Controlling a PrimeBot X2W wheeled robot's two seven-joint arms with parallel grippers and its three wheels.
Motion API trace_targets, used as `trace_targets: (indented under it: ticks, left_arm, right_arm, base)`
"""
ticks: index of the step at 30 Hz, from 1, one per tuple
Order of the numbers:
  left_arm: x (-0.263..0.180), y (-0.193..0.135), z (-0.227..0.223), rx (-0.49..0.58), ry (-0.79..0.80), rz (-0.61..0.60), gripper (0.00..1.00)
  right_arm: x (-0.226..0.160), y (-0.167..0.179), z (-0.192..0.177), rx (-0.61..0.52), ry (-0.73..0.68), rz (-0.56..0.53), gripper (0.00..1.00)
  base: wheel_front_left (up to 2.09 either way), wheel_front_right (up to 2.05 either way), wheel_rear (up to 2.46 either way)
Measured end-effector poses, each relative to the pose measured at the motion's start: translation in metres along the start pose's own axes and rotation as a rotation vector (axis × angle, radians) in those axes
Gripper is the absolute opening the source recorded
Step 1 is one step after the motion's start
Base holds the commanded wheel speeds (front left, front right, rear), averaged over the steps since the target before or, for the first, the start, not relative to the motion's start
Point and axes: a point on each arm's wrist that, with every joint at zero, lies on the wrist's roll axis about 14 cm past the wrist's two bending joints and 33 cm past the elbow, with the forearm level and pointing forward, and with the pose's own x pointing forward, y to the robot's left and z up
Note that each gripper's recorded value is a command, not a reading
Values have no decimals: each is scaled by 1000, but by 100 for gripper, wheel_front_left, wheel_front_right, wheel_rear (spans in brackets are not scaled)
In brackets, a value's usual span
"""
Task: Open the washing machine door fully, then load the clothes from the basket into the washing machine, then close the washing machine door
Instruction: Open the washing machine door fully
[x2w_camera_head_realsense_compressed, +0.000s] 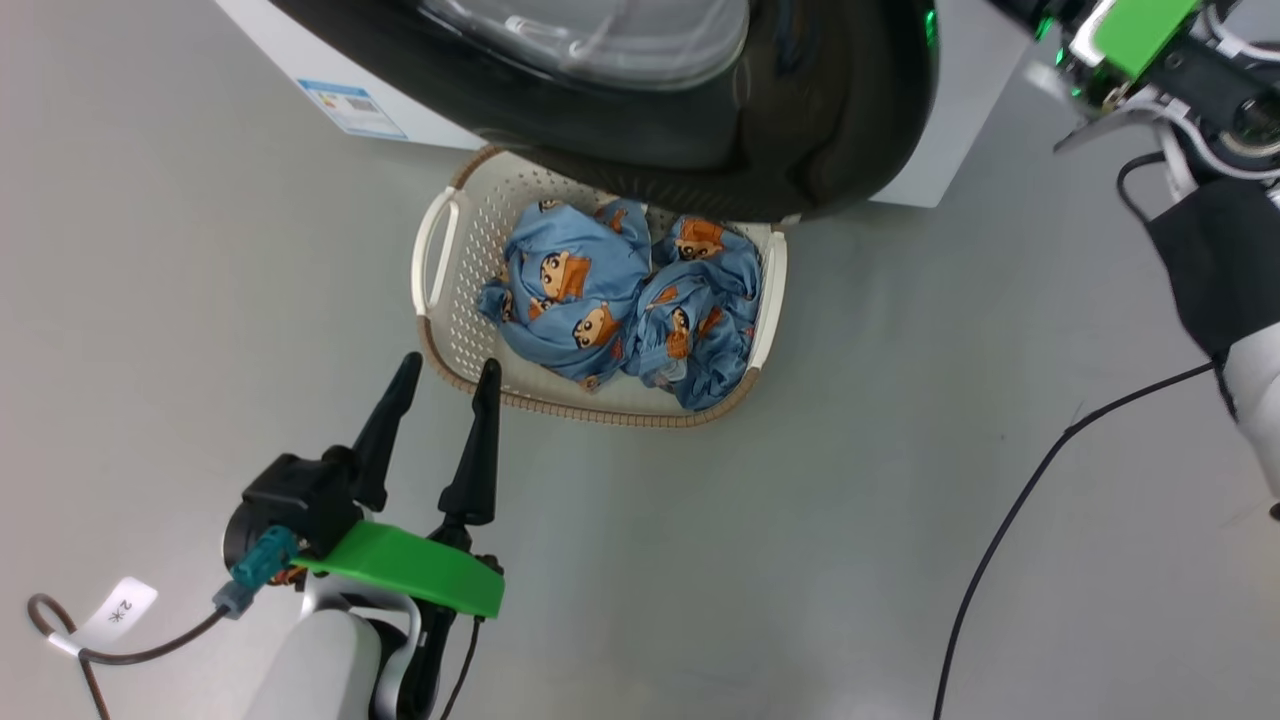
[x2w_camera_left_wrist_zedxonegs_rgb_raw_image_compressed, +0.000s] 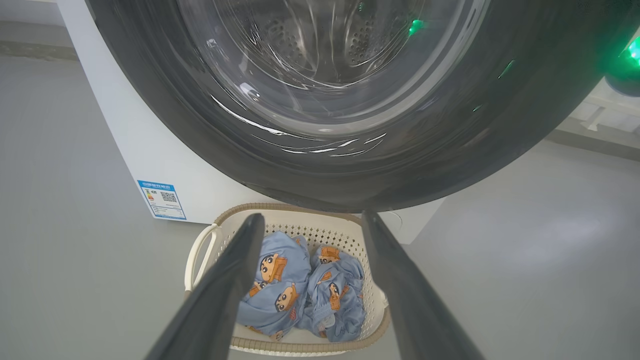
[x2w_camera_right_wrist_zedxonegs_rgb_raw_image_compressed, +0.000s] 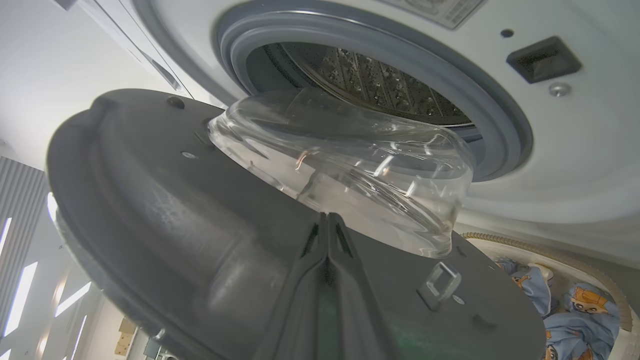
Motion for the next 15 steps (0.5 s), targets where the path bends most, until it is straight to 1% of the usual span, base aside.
trace_targets:
  ticks: [15]
  left_arm:
    - [-23,-7,9,15,-20,-5,100]
  right_arm:
    - [-18,28,-56,-23,120,12,0]
  base:
    - [0,0,0]
